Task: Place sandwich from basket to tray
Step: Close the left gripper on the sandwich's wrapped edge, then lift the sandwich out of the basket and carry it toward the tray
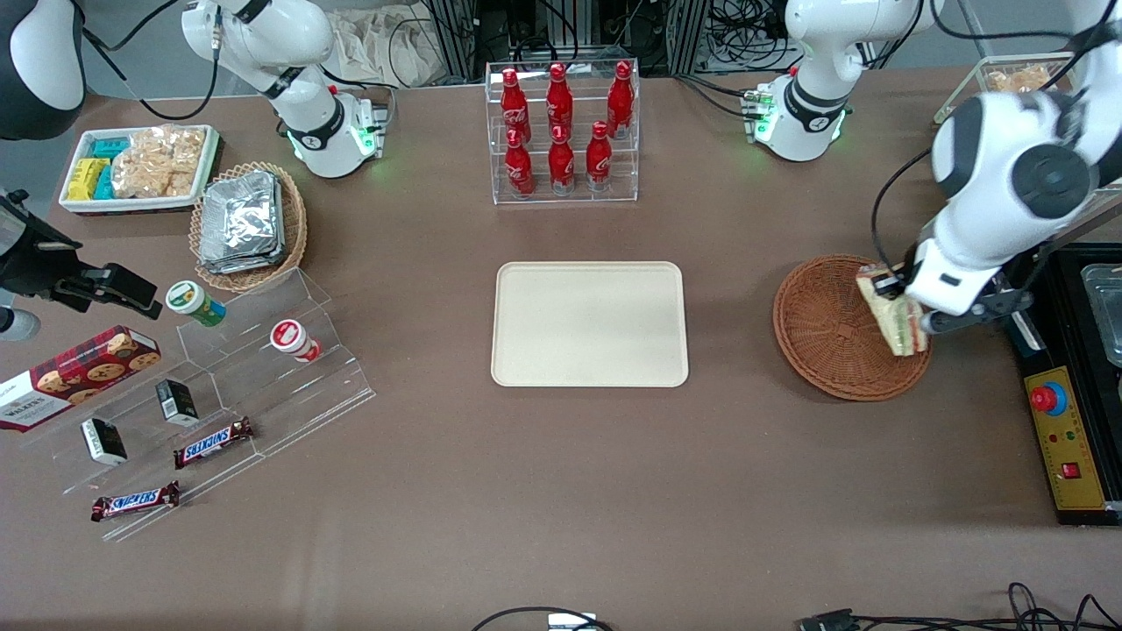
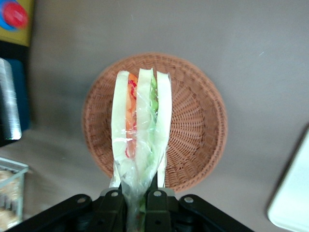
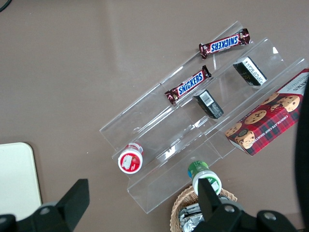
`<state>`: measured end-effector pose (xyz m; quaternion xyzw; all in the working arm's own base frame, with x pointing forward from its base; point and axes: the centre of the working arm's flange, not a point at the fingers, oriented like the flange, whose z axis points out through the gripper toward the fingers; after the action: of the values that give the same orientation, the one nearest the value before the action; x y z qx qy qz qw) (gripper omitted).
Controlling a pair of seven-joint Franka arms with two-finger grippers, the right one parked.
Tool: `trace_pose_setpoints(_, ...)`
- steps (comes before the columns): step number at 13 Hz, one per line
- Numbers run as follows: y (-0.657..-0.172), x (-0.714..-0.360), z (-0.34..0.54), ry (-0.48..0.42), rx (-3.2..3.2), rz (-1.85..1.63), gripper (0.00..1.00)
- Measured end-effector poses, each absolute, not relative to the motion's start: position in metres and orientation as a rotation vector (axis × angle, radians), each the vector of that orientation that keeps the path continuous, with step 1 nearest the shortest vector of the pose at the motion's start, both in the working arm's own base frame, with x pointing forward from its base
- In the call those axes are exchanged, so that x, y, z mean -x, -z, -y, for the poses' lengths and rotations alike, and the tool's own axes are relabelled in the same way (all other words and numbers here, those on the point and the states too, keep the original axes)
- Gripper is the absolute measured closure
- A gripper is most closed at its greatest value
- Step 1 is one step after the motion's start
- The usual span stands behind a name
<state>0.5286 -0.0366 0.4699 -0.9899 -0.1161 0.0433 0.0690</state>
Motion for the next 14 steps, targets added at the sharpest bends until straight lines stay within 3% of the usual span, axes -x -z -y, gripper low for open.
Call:
trace_pose_setpoints(3, -0.553, -0.547, 0.042, -0.132, 2.992, 0.274, 0.85)
trace_pose_setpoints(6, -0.605, -0.569, 0.041, -0.166, 3.014, 0.230, 0.85)
trace_pose_setpoints(10, -0.602, -0.578, 0.101, -0.195, 3.039, 0.070, 0.85)
trace_pose_setpoints(14, -0.582, -0.548, 0.236, -0.220, 3.028, 0.101, 0.85)
